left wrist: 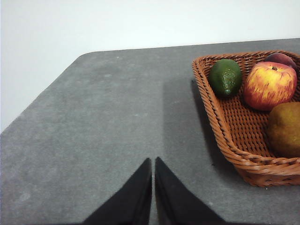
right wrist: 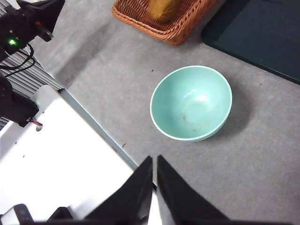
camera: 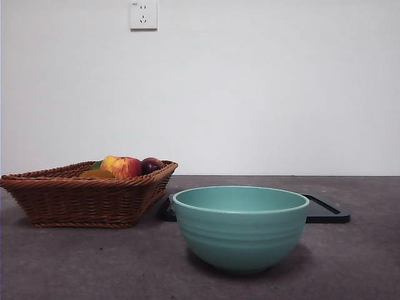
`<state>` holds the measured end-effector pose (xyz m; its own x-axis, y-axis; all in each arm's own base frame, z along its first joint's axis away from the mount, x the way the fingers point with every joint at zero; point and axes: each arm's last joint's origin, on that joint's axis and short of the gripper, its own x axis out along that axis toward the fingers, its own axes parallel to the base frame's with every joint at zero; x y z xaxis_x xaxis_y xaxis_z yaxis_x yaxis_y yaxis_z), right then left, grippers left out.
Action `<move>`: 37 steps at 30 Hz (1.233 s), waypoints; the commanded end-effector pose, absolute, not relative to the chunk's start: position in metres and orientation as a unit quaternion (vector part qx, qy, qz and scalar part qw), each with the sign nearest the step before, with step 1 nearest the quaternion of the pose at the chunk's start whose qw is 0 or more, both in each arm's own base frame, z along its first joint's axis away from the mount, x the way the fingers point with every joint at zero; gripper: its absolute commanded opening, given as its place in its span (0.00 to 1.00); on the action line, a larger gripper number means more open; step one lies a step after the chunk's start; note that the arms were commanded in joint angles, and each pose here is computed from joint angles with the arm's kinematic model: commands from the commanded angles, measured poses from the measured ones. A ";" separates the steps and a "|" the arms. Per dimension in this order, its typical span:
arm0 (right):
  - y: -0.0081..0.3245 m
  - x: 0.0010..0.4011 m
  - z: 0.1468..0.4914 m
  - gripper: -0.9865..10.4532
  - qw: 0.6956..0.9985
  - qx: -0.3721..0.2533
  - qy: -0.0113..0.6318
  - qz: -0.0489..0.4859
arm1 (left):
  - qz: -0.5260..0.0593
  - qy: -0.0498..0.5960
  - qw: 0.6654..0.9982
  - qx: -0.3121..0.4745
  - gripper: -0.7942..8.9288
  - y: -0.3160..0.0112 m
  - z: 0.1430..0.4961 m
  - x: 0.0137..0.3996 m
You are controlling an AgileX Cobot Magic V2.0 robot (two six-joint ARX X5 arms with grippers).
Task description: Pick up the wifruite, put it on the bowl, pick up the plate, put it on desk
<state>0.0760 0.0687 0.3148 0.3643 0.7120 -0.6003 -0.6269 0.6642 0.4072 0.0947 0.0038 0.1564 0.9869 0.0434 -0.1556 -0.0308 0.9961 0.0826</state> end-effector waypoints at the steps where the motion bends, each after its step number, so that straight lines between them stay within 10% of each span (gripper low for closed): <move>1: 0.069 0.076 0.321 0.09 0.826 0.052 0.380 0.413 | 0.021 0.092 0.995 0.033 0.09 0.004 0.149 0.095; 22: 0.069 0.075 0.322 0.09 0.829 0.051 0.370 0.416 | 0.021 0.092 0.995 0.033 0.09 0.004 0.149 0.095; 37: 0.017 0.078 0.331 0.09 0.966 -0.021 0.141 0.215 | 0.021 0.092 0.995 0.033 0.09 0.004 0.149 0.095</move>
<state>0.0765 0.0160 0.3295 0.8720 0.4035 -0.2771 -0.4053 0.9126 0.0537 0.0947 0.0038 0.1564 0.9869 0.0434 -0.1556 -0.0315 0.9965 0.0777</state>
